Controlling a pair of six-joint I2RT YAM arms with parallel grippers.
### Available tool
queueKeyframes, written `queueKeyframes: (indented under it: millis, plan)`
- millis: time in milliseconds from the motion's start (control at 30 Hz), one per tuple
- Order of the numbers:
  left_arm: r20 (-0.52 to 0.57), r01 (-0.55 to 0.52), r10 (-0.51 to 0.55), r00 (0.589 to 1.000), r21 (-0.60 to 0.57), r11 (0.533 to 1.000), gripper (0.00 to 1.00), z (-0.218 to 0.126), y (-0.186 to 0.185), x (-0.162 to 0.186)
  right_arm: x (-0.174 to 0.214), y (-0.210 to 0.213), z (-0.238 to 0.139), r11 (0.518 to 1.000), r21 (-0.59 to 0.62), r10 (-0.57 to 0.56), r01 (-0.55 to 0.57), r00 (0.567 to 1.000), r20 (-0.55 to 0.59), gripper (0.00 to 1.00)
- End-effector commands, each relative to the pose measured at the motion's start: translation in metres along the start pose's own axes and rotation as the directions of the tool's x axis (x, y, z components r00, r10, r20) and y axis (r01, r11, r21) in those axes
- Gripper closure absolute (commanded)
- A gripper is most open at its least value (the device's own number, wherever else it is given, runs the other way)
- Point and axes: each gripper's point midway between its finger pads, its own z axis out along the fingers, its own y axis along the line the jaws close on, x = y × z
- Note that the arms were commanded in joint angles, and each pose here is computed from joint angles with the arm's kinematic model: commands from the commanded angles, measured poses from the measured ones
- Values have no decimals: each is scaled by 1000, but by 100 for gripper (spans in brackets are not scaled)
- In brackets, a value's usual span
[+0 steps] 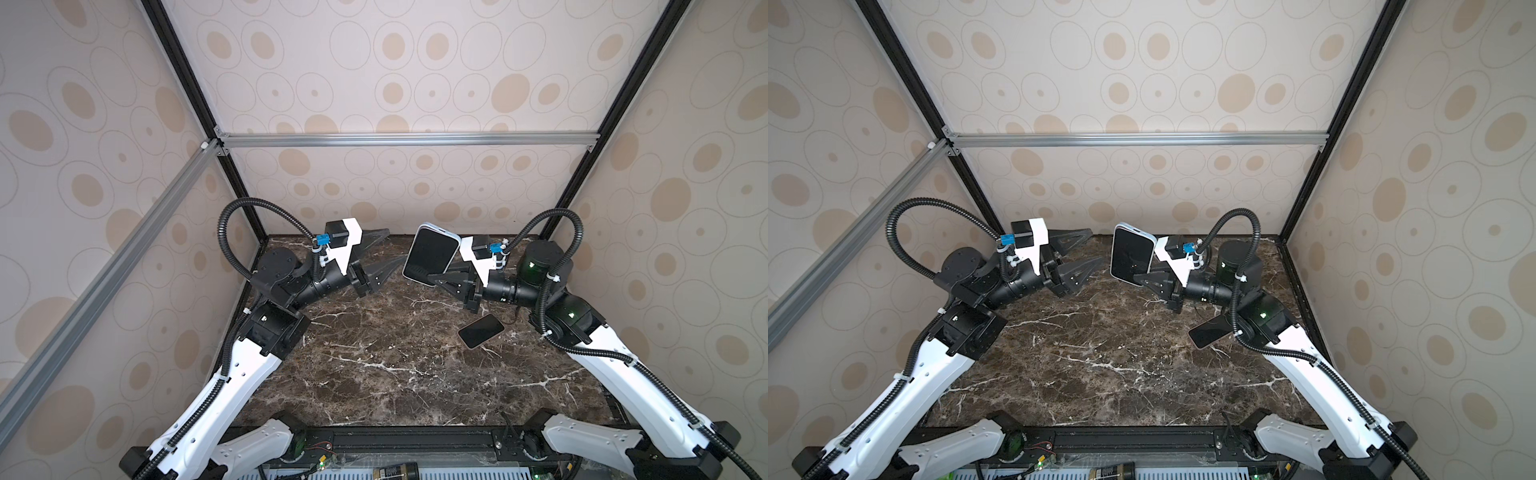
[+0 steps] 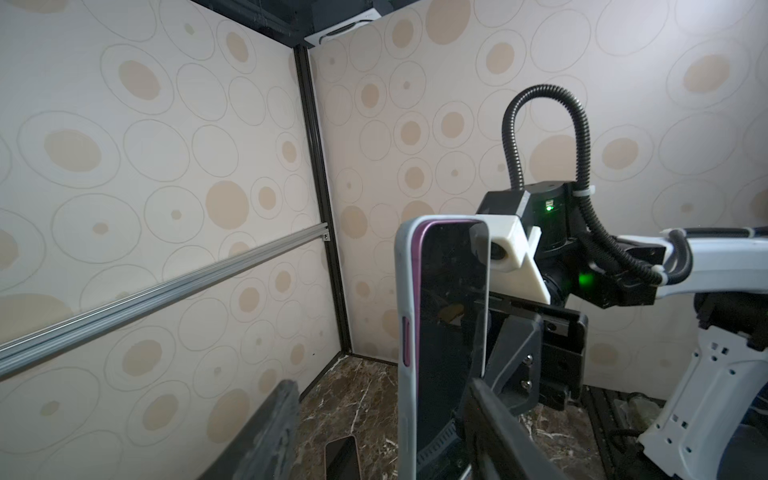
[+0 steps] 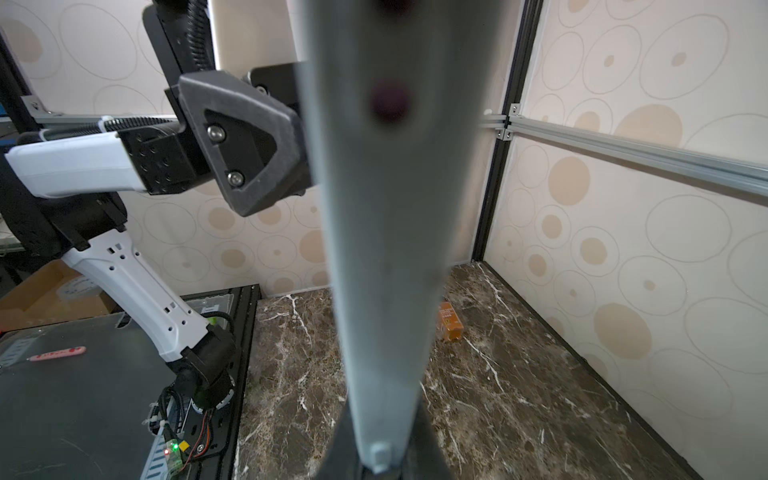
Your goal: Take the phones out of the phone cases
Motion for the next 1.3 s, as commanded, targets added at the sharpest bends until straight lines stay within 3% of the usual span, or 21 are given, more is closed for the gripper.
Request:
queueKeyframes:
  millis: [0,300,567,1267]
  plan:
    - [-60,-133,128,990,-89,987,36,-3,7,6,-19,-11,-15,991,106,-83,82,996,7,100]
    - [-129,-290,274,953,-133,948,39,17,-10,11,13,-35,-22,963,247,-66,105,985,-161,100]
    - [-116,-318,302,946,-160,935,43,25,-17,12,25,-24,-17,947,262,-128,187,965,-229,100]
    - [-121,-325,308,943,-158,932,51,31,-21,18,23,-11,-12,956,223,-147,192,968,-202,100]
